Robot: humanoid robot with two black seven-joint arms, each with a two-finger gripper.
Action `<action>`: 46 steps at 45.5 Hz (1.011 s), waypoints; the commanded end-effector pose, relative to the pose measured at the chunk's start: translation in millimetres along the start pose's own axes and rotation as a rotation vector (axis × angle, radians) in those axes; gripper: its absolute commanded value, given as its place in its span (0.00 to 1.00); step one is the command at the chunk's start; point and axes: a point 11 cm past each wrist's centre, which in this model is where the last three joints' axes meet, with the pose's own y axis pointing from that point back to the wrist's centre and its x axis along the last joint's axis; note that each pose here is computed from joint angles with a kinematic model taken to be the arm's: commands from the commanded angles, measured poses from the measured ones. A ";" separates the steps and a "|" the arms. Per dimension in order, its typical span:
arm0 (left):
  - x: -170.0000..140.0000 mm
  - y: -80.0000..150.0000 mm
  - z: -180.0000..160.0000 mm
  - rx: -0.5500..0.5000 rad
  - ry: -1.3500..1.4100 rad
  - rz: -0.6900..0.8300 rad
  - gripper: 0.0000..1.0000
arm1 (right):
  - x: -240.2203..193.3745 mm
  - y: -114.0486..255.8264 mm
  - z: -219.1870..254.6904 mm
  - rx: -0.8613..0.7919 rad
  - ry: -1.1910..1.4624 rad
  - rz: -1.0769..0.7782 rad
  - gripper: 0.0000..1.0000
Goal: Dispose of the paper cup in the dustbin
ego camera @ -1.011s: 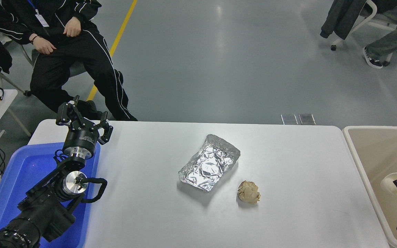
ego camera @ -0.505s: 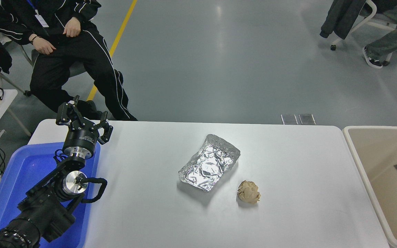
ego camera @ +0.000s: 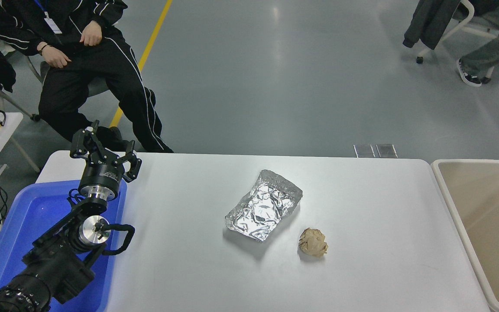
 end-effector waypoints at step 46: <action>0.0 0.0 0.0 0.000 0.000 0.000 1.00 | -141.4 75.1 131.2 0.157 -0.411 -0.320 0.99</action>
